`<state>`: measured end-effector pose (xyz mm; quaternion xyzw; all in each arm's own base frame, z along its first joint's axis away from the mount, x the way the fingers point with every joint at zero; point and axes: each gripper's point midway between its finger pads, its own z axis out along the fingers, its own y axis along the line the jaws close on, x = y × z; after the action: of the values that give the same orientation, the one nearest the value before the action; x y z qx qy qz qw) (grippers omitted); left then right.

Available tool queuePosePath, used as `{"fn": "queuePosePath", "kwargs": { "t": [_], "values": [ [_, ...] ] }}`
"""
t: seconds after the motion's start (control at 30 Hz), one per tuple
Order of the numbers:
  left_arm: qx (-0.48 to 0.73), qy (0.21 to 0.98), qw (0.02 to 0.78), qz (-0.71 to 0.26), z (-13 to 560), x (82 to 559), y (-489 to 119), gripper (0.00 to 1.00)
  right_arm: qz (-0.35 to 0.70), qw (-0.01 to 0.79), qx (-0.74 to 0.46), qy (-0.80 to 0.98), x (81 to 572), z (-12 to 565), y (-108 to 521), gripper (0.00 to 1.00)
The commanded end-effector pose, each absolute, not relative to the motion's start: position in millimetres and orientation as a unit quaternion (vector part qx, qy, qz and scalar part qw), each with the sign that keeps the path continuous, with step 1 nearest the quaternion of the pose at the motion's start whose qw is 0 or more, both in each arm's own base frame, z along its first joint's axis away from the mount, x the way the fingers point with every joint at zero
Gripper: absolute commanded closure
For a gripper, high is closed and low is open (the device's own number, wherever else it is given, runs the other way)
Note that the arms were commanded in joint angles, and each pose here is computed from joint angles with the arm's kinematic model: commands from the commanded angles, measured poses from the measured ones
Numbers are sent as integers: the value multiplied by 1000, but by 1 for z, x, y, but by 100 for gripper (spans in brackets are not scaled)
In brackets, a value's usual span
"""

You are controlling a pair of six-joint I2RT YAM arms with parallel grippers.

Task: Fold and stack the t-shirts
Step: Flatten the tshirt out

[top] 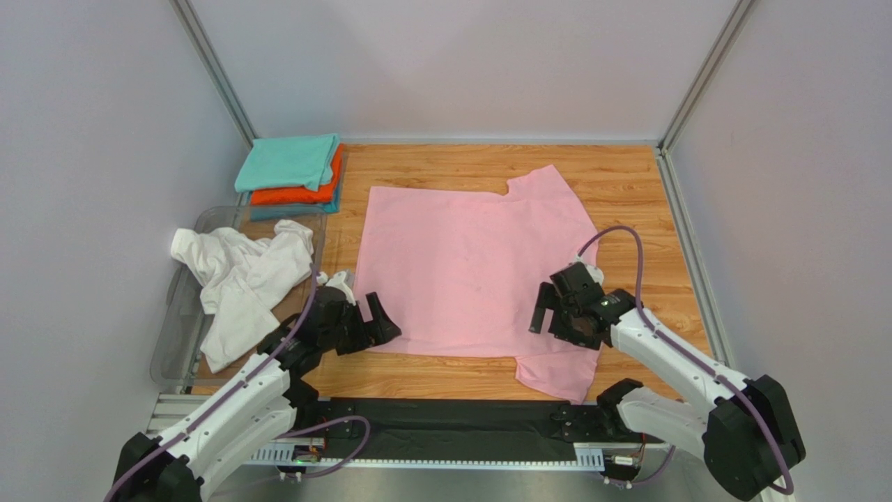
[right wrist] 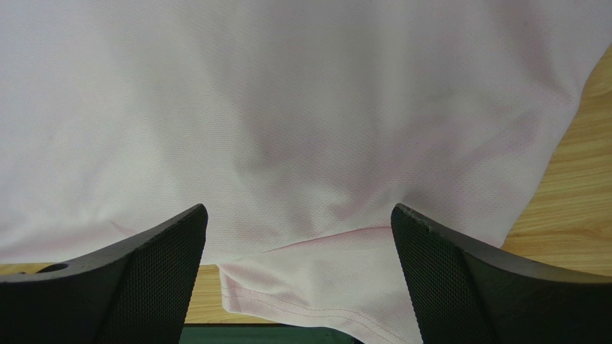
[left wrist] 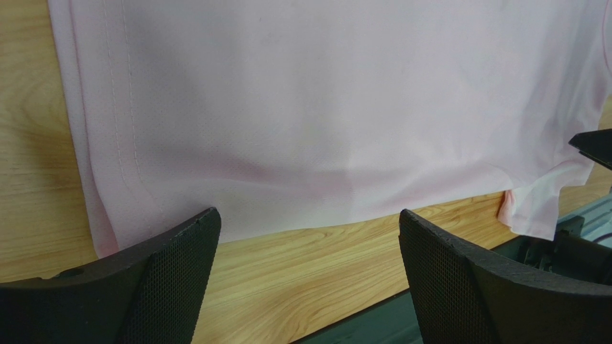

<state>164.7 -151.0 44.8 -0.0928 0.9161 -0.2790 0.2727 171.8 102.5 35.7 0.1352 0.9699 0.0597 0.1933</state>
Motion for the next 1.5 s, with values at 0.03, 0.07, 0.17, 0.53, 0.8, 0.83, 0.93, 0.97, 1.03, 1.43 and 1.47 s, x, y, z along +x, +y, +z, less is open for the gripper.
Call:
{"fn": "queuePosePath", "kwargs": {
  "t": [0.03,0.07,0.17,0.53,0.8,0.83,0.93,0.97,1.03,1.43,1.47],
  "values": [
    [-71,902,328,-270,94,190,-153,0,106,274,104,950,211,89,119,0],
    [-79,902,340,-254,99,197,-148,0,113,286,105,946,219,103,121,0],
    [-91,901,359,-226,117,214,-143,0,117,283,110,946,235,113,119,0],
    [-60,902,352,-241,135,302,-178,0,84,241,140,957,331,103,108,0],
    [-71,920,293,-251,91,364,-190,0,53,189,151,969,377,54,92,0],
    [-74,920,289,-253,87,369,-191,1,51,187,151,969,380,52,91,0],
    [-82,928,266,-249,70,382,-191,1,46,173,149,973,391,37,85,0],
    [-84,933,253,-243,58,384,-190,1,44,174,148,973,396,37,83,0],
    [-82,935,248,-241,55,392,-192,2,39,161,152,974,398,26,78,0],
    [-92,946,209,-230,22,434,-200,2,67,151,169,972,443,4,64,0],
    [-90,944,215,-233,27,441,-203,2,66,150,170,972,446,4,61,0]
  ]
}}
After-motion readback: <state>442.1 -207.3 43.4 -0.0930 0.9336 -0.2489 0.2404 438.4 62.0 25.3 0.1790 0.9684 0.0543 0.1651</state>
